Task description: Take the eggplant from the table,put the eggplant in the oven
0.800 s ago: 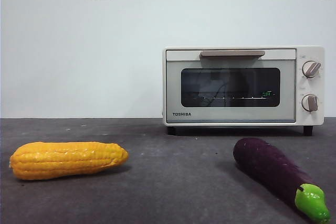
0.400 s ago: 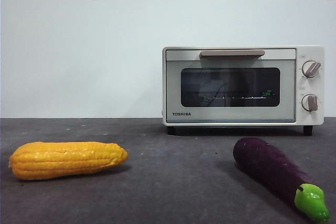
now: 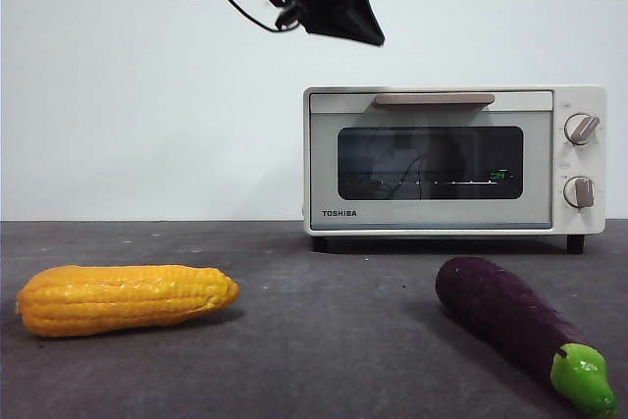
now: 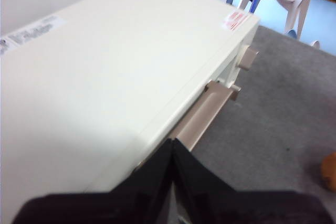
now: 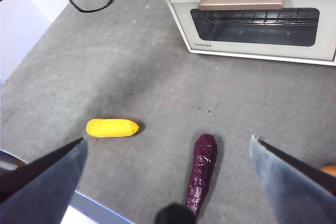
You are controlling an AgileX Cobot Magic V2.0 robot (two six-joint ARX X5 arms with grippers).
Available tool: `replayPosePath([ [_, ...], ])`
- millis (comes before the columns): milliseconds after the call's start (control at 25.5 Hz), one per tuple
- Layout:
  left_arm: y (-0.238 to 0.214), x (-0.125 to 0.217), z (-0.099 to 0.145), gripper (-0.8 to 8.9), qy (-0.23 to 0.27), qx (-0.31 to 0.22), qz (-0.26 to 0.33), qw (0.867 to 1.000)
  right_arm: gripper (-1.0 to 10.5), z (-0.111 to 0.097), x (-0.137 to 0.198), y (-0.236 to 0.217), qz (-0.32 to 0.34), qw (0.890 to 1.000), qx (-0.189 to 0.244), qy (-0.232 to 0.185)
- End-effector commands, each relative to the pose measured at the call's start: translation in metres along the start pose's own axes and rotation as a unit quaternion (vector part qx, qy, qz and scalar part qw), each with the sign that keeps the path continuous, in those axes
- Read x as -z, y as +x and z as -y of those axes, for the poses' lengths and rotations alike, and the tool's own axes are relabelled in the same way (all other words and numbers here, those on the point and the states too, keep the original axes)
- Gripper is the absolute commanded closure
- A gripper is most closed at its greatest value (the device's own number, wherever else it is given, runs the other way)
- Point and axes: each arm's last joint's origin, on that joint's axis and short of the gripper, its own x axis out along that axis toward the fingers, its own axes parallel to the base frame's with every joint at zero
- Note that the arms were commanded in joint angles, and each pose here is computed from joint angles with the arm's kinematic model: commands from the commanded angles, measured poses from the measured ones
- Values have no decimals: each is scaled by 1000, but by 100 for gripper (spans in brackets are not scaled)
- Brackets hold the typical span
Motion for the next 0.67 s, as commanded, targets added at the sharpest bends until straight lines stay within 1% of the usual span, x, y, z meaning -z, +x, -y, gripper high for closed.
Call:
replayPosePath([
  [39,16,6,1,819,11,1,-6,1000,380,2,-3,3,-3,1000,-2,-6],
  [275,30,11,6,819,27,-3,-4,1000,380,6,-5,10,-20,1000,-3,4],
  [392,33,9,9,819,41,-22,4,999,381,7,-4,12,-29,1000,-3,9],
  [471,35,8,11,820,58,-32,8,998,381,7,-4,13,-32,999,-5,12],
  [667,41,11,14,820,73,-39,8,997,380,6,-5,13,-30,999,-22,11],
])
